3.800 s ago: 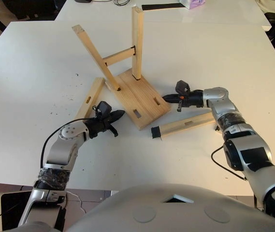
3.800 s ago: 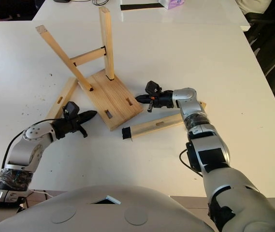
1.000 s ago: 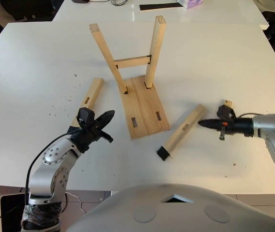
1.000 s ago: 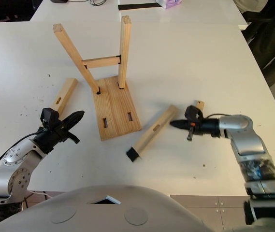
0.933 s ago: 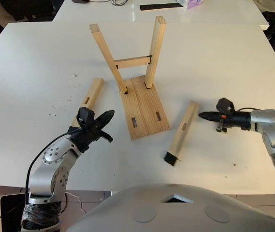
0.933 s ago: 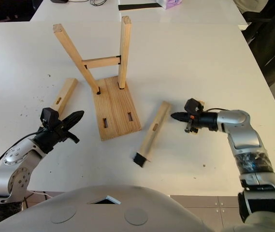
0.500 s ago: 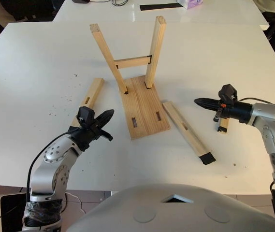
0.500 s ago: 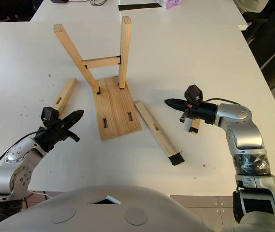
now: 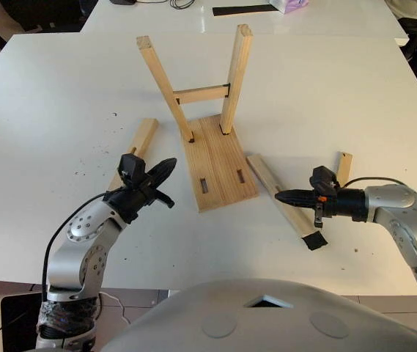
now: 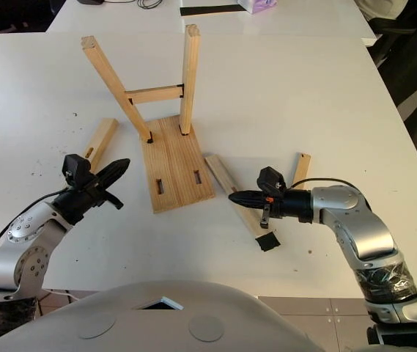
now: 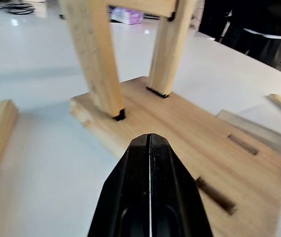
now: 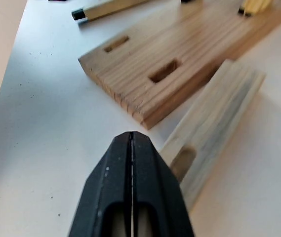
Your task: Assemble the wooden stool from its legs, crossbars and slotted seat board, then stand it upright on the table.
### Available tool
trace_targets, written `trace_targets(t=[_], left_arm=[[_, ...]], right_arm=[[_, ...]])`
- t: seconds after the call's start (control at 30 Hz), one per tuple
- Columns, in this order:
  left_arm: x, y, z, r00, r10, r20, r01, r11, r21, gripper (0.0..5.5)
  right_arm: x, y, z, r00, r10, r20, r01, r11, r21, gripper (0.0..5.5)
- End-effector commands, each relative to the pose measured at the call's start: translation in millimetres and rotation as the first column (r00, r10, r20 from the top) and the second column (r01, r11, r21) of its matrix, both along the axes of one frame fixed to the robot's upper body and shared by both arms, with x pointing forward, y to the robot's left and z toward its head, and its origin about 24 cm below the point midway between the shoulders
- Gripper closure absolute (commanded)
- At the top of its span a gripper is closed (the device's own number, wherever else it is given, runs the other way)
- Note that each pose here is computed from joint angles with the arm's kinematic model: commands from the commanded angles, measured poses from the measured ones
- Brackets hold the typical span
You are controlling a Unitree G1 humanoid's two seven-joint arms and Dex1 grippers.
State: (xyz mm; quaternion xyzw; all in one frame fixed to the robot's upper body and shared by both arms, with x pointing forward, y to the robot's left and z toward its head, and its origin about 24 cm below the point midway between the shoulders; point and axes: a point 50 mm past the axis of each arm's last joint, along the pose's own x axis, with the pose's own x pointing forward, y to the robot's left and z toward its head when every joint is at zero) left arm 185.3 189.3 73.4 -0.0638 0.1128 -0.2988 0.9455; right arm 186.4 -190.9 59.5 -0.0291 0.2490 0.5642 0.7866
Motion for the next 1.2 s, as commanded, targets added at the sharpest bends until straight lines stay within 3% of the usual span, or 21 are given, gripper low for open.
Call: trace_targets(t=[0.03,0.4,0.63,0.8,1.03,1.2], left_arm=[[3,-22,6,0.995,-0.101,0.02,0.102,0.994,-0.026,5.5],[16,-5,-19,0.981,-0.177,-0.073,0.185,0.976,0.118,5.5],[19,20,-17,0.995,-0.084,-0.058,0.092,0.982,0.165,5.5],[24,16,-29,0.991,-0.101,-0.085,0.115,0.976,0.185,5.5],[44,-2,-52,0.971,-0.199,-0.131,0.224,0.949,0.221,5.5],[53,-2,-57,0.961,-0.245,-0.13,0.272,0.926,0.264,5.5]], right_arm=[[11,12,6,0.998,-0.022,0.066,0.019,0.999,0.045,5.49],[59,54,-20,0.992,0.036,0.123,-0.04,0.999,0.03,5.49],[73,60,-13,0.977,0.134,0.163,-0.134,0.991,-0.008,5.49],[85,59,-3,0.969,0.129,0.212,-0.126,0.992,-0.028,5.49],[76,64,-18,0.908,0.392,0.15,-0.36,0.911,-0.202,5.49],[64,62,-18,0.842,0.531,0.096,-0.499,0.834,-0.235,5.49]])
